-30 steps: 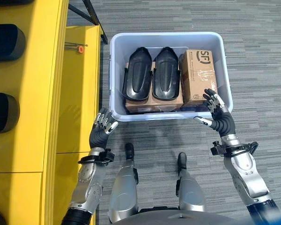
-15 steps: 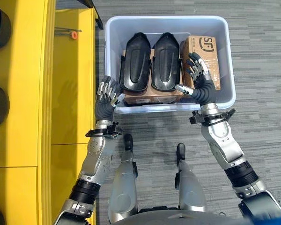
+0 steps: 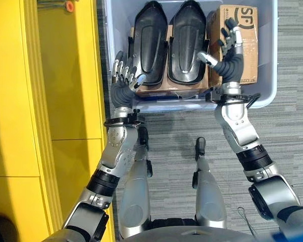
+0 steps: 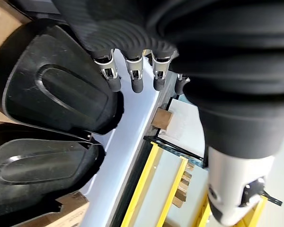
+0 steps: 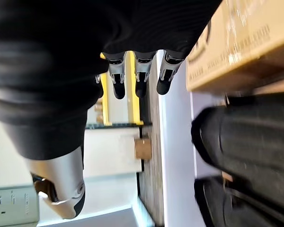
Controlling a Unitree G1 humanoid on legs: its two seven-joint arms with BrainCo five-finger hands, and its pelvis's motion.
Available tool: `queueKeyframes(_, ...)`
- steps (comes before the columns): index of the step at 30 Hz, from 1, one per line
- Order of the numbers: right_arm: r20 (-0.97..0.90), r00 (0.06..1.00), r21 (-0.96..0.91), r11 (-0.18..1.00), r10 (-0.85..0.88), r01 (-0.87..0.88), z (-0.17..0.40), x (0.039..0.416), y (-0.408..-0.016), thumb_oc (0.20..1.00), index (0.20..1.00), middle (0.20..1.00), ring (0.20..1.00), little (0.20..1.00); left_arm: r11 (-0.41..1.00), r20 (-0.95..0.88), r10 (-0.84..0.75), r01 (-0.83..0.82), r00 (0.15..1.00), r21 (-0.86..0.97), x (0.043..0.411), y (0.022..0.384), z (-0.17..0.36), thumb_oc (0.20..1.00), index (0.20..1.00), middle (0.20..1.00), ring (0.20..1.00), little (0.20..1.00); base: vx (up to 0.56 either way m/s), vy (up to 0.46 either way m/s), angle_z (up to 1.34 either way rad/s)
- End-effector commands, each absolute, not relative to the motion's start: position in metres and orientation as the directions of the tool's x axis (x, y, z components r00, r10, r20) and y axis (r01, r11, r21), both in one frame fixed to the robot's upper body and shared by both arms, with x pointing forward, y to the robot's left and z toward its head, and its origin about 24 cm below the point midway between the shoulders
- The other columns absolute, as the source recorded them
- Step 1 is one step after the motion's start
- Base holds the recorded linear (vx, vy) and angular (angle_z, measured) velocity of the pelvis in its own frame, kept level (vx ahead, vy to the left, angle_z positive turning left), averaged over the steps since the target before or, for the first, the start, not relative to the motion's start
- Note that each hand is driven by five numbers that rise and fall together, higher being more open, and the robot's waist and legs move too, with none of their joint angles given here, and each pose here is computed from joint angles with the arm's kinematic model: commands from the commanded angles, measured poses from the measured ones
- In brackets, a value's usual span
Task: Move parts from the plastic box to the shelf.
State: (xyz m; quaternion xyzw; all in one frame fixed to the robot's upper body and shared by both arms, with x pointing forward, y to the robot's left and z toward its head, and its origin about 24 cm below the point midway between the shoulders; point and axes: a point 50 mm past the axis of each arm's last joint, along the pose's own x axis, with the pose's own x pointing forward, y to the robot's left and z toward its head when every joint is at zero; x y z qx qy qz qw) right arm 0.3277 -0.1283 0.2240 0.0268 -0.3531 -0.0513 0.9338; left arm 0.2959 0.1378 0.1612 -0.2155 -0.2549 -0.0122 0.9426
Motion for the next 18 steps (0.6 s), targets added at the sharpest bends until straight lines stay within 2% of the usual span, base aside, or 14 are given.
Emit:
queueKeyframes(1, 0.776, 0.611, 0.079, 0.985, -0.156, 0.151, 0.255, 0.318, -0.137, 1.000, 1.000, 1.000, 1.000, 1.000, 0.912, 0.610, 0.098, 0.175, 0.786, -0.371, 0.285, 0.134, 0.185, 1.000, 1.000, 1.000, 1.000, 1.000, 0.00, 0.000, 0.00)
queueKeyframes(7, 0.792, 0.573, 0.099, 0.971, -0.210, 0.220, 0.262, 0.318, -0.144, 1.000, 1.000, 1.000, 1.000, 1.000, 0.915, 0.623, 0.083, 0.189, 0.778, -0.358, 0.284, 0.131, 0.188, 1.000, 1.000, 1.000, 1.000, 1.000, 0.00, 0.009, -0.02)
queueKeyframes(18, 0.769, 0.616, 0.116, 0.985, -0.170, 0.128, 0.254, 0.317, -0.131, 1.000, 1.000, 1.000, 1.000, 1.000, 0.900, 0.613, 0.061, 0.222, 0.788, -0.375, 0.283, 0.124, 0.188, 1.000, 1.000, 1.000, 1.000, 1.000, 0.00, 0.001, -0.02)
